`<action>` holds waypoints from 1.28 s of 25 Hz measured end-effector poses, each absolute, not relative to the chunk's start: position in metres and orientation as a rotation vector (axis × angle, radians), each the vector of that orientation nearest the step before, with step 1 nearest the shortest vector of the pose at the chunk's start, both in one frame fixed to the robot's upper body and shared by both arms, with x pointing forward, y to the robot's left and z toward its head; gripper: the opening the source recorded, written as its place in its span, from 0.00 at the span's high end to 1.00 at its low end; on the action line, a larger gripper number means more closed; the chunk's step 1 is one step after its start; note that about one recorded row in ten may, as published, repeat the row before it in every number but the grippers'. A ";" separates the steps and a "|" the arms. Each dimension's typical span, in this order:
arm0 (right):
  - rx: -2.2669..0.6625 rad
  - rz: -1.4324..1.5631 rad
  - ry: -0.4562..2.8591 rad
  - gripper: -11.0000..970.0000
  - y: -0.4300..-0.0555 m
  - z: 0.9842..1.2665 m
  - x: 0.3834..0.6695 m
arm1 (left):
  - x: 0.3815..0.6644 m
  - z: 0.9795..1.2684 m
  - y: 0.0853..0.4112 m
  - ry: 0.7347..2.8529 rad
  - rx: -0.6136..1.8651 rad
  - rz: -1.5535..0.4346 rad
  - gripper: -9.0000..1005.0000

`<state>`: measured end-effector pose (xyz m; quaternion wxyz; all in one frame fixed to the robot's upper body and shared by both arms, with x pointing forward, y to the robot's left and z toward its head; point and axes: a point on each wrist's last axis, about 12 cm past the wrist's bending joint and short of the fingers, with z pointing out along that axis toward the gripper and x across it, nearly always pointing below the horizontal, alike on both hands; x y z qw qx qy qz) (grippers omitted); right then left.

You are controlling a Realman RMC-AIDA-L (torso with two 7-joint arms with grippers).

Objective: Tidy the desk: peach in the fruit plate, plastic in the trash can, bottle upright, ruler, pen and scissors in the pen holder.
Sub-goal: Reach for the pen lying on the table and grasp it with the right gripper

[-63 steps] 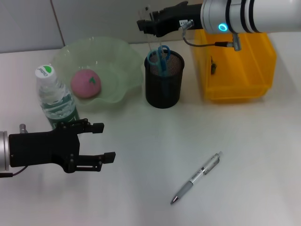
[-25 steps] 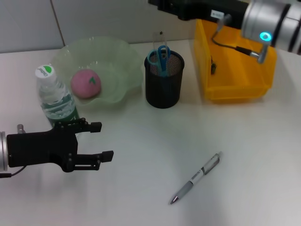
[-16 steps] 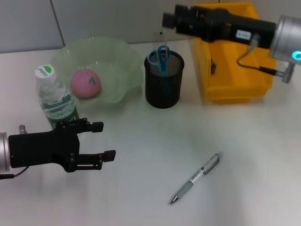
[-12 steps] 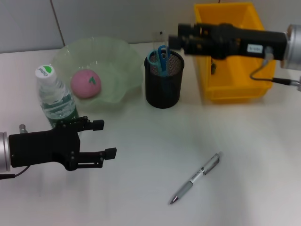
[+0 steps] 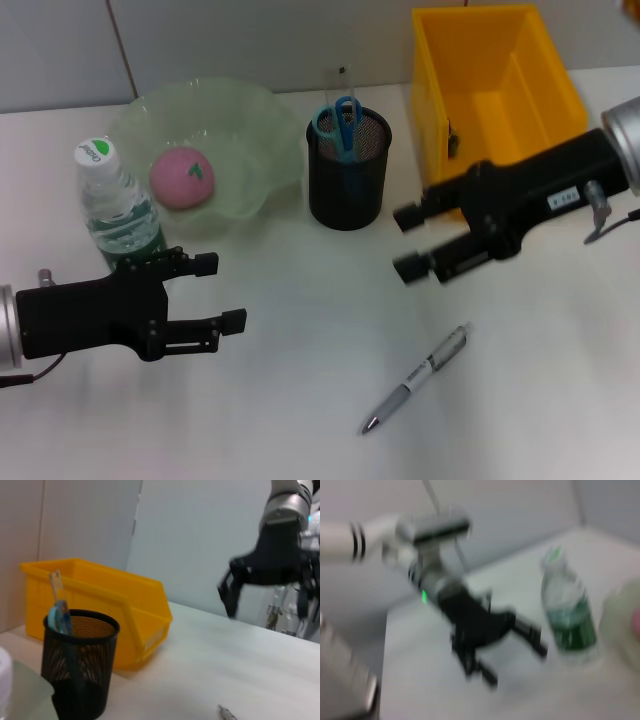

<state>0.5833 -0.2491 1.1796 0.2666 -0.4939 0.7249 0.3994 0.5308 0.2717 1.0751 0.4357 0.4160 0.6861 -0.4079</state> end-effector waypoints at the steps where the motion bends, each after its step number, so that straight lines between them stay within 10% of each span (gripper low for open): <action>1: -1.379 1.067 1.973 0.20 -0.247 1.179 0.583 | 0.530 1.075 0.273 1.707 1.027 -1.013 0.25; 32: -2.559 0.257 1.756 0.20 -0.136 1.160 0.581 | 0.529 1.070 0.278 1.791 0.940 -1.023 0.26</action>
